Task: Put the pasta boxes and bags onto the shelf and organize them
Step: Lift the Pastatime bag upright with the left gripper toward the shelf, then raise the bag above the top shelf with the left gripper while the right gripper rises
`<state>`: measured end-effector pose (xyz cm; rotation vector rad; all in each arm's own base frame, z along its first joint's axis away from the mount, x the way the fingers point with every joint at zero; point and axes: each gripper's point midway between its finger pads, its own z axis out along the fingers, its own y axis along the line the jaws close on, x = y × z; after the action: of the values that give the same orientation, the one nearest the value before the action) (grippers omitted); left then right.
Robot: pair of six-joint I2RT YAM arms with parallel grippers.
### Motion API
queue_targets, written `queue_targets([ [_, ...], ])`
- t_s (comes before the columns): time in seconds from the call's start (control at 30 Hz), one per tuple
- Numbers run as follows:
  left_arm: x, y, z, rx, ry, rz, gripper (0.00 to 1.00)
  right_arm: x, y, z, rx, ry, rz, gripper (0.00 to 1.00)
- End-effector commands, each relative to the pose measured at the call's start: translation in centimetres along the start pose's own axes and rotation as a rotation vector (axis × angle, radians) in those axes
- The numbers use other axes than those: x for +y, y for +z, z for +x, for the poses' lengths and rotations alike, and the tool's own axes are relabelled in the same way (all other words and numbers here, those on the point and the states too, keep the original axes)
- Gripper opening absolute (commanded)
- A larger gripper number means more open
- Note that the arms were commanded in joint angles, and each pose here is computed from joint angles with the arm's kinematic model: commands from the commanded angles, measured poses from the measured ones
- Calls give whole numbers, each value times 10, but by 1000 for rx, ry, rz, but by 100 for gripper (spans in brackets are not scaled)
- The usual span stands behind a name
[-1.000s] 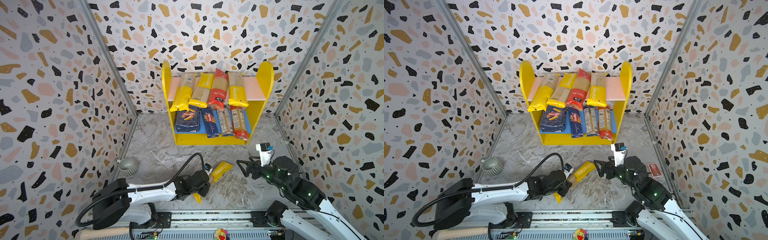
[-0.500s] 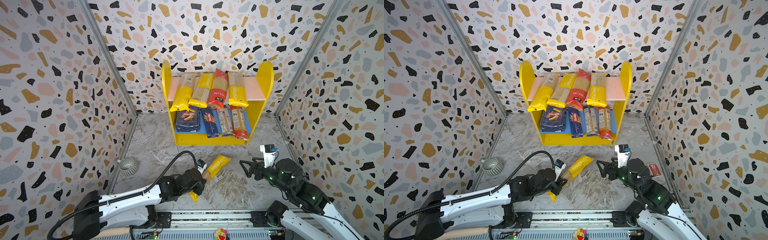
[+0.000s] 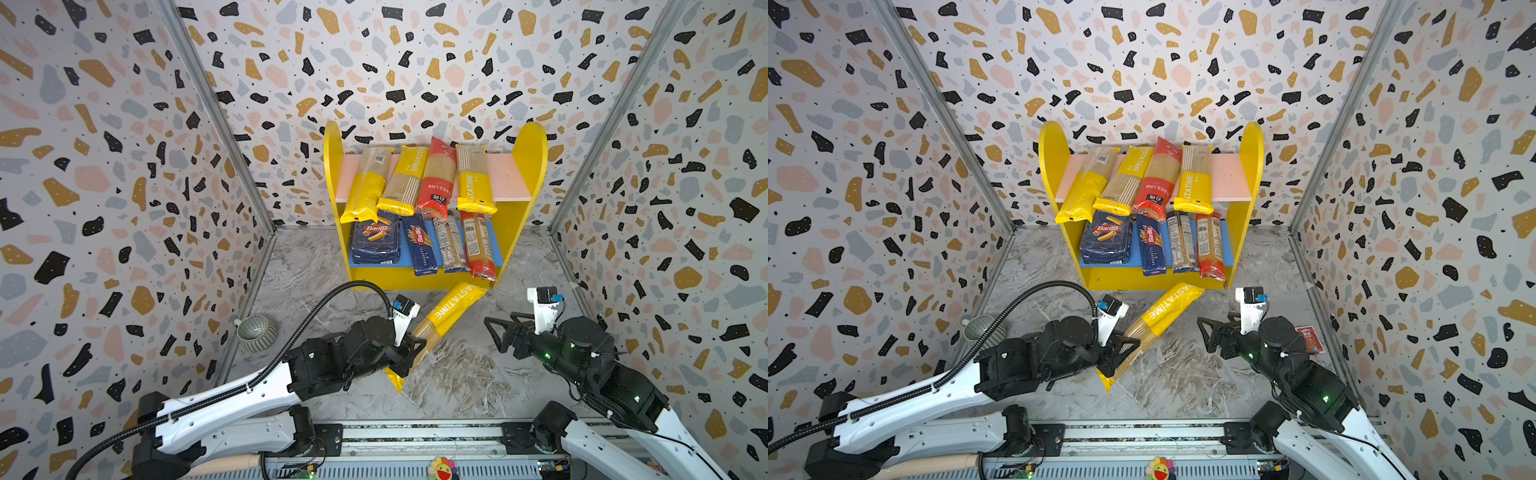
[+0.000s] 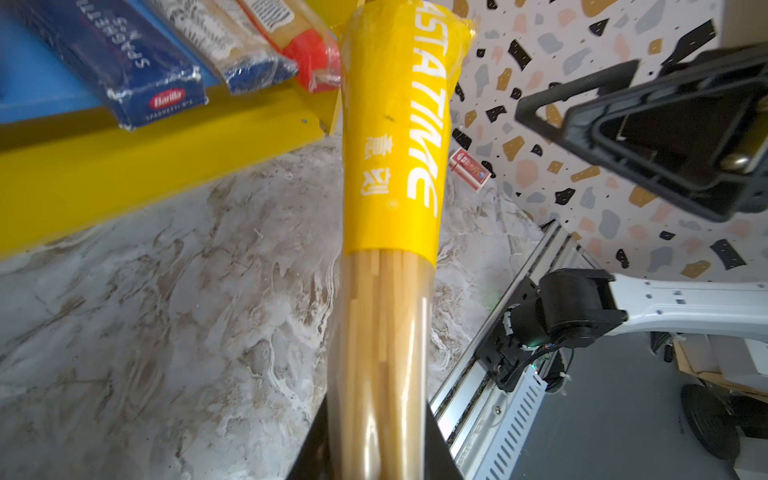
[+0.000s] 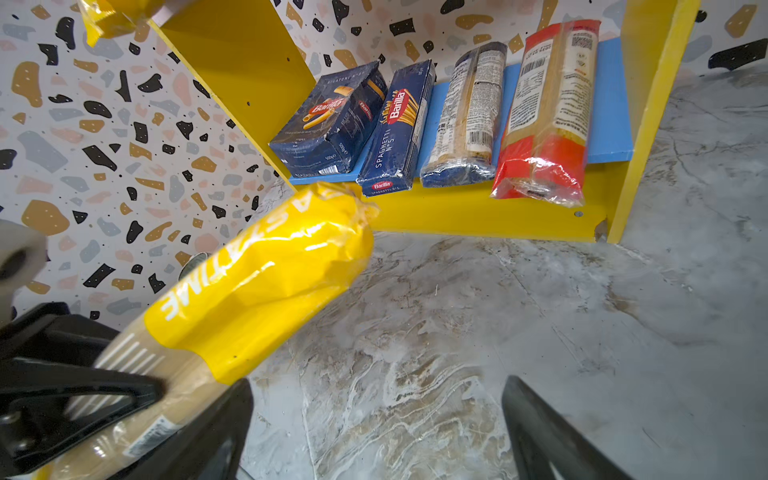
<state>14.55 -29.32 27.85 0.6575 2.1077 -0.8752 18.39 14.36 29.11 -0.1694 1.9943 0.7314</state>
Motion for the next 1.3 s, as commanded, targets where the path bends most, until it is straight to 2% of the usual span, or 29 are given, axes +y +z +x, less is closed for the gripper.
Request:
queue_targets([
  [0.0,-39,-32,-66,-195,33,131,0,3,-11,-16,-41,-7,9,94],
  [0.23,-61,-57,-117,-287,69,150,0,4,-19,-28,-71,-17,17,94],
  [0.53,-89,-64,-169,-354,107,176,0,5,-27,-37,-94,-35,27,94],
  [0.77,-105,-76,-226,-468,147,135,0,5,-30,-43,-112,-48,33,94],
  [0.9,-110,-71,-258,-505,192,64,0,6,-27,-42,-112,-51,27,94],
  [1.1,-129,-56,-305,-559,227,40,0,5,-24,-41,-114,-59,33,94],
  [1.27,-110,-42,-336,-627,171,39,0,2,-22,-43,-119,-69,52,94],
])
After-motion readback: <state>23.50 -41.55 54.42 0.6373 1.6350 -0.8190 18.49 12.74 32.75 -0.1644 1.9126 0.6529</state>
